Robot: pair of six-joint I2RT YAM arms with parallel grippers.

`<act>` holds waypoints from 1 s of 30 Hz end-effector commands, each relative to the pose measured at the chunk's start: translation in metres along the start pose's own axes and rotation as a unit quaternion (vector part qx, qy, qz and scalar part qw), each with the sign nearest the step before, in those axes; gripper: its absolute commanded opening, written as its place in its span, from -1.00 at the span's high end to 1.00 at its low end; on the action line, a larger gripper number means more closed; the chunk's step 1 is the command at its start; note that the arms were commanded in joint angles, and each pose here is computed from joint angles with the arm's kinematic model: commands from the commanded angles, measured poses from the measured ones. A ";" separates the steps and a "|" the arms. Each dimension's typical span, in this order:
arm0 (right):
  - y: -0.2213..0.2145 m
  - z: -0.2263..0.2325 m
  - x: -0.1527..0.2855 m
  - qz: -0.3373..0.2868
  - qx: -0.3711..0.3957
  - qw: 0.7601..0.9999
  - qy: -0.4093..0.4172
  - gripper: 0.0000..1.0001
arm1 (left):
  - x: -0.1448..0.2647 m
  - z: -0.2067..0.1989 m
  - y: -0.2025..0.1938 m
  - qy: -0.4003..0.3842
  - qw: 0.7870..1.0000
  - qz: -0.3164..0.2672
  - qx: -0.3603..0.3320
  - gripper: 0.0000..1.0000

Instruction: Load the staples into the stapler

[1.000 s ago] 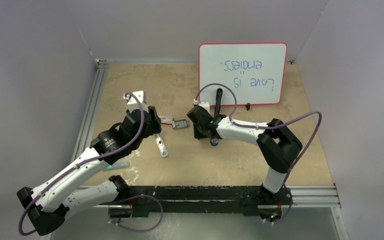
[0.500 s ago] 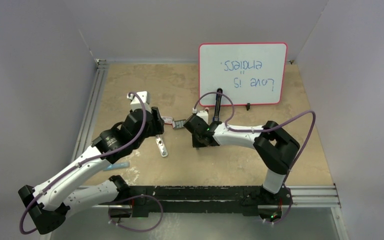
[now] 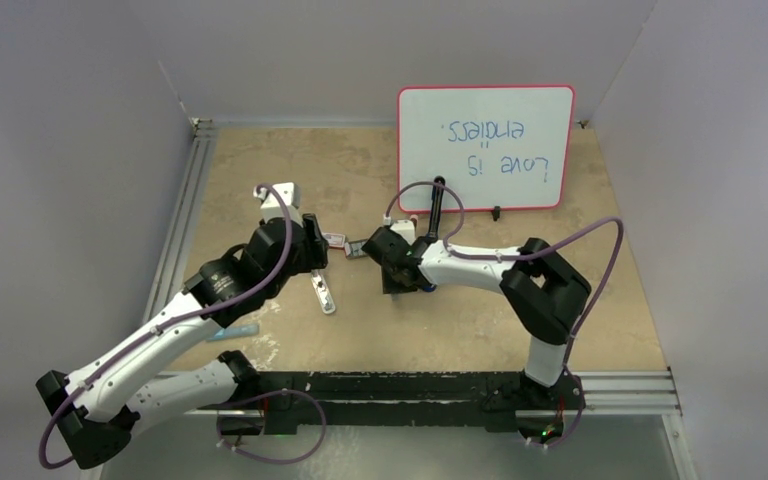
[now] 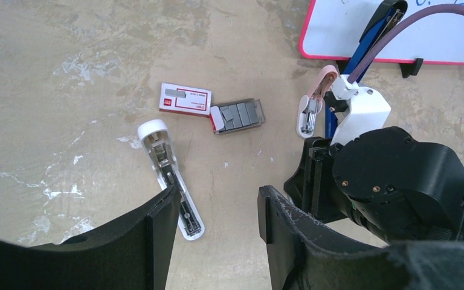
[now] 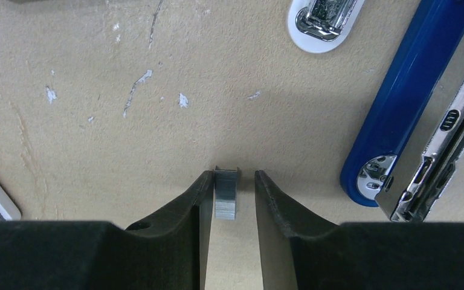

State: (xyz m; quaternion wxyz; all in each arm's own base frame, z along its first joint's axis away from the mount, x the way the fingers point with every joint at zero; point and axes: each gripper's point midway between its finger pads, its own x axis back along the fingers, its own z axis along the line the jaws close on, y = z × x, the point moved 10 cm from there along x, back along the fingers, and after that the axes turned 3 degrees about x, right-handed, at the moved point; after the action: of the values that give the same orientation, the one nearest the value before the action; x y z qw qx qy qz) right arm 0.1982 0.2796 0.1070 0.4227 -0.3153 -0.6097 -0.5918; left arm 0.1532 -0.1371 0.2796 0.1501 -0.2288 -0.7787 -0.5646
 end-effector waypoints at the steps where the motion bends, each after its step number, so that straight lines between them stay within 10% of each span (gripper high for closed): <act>1: 0.000 -0.002 0.002 0.022 -0.010 0.999 -0.036 0.33 | 0.008 -0.003 0.011 -0.017 0.999 -0.027 0.022 -0.01; 22: 0.002 0.010 -0.008 0.060 -0.037 0.996 -0.060 0.61 | 0.013 -0.002 0.010 -0.023 0.999 -0.018 0.029 -0.01; 30: 0.032 0.010 0.019 -0.028 -0.067 0.996 -0.058 0.64 | 0.009 -0.004 0.008 -0.022 0.999 -0.012 0.025 -0.01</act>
State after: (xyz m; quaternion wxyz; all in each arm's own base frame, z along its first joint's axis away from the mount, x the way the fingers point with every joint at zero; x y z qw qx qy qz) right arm 0.2052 0.2925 0.1097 0.4039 -0.3784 -0.5932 -0.5846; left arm 0.1484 -0.1337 0.2844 0.1434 -0.2284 -0.7882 -0.5531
